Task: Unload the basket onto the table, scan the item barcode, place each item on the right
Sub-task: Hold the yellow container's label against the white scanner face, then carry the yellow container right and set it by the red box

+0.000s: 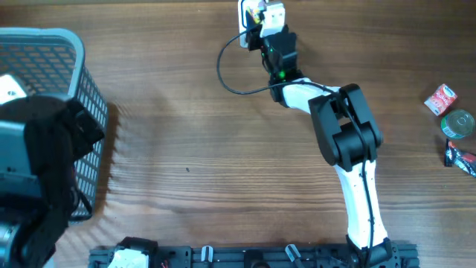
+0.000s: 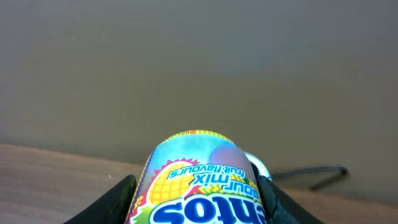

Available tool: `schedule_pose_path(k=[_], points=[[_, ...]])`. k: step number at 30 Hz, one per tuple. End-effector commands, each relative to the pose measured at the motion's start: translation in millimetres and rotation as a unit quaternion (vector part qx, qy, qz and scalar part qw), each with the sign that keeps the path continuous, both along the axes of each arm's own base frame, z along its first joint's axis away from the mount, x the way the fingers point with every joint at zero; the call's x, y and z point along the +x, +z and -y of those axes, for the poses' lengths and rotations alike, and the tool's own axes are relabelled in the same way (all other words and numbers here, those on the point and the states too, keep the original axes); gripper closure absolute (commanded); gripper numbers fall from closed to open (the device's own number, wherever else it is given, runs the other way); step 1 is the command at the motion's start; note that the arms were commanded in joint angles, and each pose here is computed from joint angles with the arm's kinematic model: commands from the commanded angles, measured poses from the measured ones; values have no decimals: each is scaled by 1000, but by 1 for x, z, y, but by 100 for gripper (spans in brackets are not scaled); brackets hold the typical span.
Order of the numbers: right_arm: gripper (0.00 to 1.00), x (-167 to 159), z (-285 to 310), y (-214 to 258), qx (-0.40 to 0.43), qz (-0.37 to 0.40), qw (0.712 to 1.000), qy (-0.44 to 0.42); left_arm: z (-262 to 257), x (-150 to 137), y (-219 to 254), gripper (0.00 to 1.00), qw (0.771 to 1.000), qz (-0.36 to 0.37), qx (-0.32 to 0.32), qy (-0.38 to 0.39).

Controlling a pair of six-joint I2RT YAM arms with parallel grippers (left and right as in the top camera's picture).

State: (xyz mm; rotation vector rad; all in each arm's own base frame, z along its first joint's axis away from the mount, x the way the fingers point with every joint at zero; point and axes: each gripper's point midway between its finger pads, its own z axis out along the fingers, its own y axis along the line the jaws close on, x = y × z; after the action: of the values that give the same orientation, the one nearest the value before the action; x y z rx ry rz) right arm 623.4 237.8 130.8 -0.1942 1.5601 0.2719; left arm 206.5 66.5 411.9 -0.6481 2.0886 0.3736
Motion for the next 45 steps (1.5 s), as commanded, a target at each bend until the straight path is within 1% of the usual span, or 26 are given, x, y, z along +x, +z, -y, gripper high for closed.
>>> schedule_pose_path(k=[1, 5, 12, 15, 16, 19, 20, 22, 23, 25, 27, 29, 31, 32, 33, 34, 36, 37, 38, 39, 40, 42, 45], points=[[57, 8, -15, -2, -19, 16, 1000, 5, -7, 1, 0, 0, 1000, 0, 11, 22], [57, 11, -16, -32, -31, -11, 999, 6, -9, 0, 1, 0, 1000, 0, 15, 26], [57, 11, -16, -31, -32, -7, 999, 5, -10, -1, 1, 0, 999, -2, 19, 28], [53, 11, -15, -29, -47, -1, 999, -4, -11, -3, 1, 0, 999, -5, 22, 30], [53, 11, -17, -27, -66, 4, 998, -4, -11, -3, 1, 0, 999, -5, 22, 30], [55, 7, -24, -2, -88, 11, 996, -3, -13, -3, 2, 0, 999, -5, 27, 35], [55, 6, -26, 4, -80, -1, 997, 7, -13, -4, 2, 0, 999, -5, 28, 35], [57, 5, -17, 37, -98, 1, 995, 7, -14, -6, -1, 0, 999, -14, 30, 35], [57, 0, -14, 64, -102, 3, 995, 6, -14, -7, -1, 0, 999, -16, 31, 36], [59, -8, -7, 100, -102, 1, 995, 0, -14, -7, -1, 0, 999, -17, 31, 36], [57, -22, 10, 135, -86, -27, 996, -19, -14, -7, -1, 0, 999, -17, 32, 36], [58, -40, 38, 155, -63, -81, 993, -60, -14, -8, -2, 0, 999, -18, 32, 36], [59, -71, 88, 151, -39, -180, 974, -130, -14, -8, -2, 0, 999, -18, 32, 36], [59, -80, 101, 147, -34, -208, 967, -144, -14, -8, -2, 0, 999, -18, 32, 36], [61, -97, 123, 134, -25, -260, 951, -167, -14, -8, -2, 0, 999, -18, 31, 36], [62, -120, 154, 116, -17, -325, 924, -202, -14, -7, -1, 0, 999, -17, 31, 36], [64, -144, 191, 94, -7, -391, 887, -246, -13, -7, -1, 0, 999, -15, 28, 36], [61, -157, 212, 81, -13, -424, 865, -267, -12, -6, -2, 0, 999, -15, 25, 34], [57, -167, 233, 70, -16, -449, 846, -287, -11, -6, -3, 0, 999, -16, 22, 31], [57, -179, 257, 60, -16, -475, 824, -309, -10, -6, -3, 0, 999, -16, 19, 29], [57, -188, 274, 53, -14, -491, 808, -325, -8, -5, -5, 0, 999, -17, 14, 24], [55, -201, 311, 40, -1, -508, 783, -358, -3, -3, -7, 0, 1000, -19, 1, 12], [50, -215, 365, 12, 34, -511, 756, -407, 2, -1, -10, 0, 1000, -16, -17, 5]])
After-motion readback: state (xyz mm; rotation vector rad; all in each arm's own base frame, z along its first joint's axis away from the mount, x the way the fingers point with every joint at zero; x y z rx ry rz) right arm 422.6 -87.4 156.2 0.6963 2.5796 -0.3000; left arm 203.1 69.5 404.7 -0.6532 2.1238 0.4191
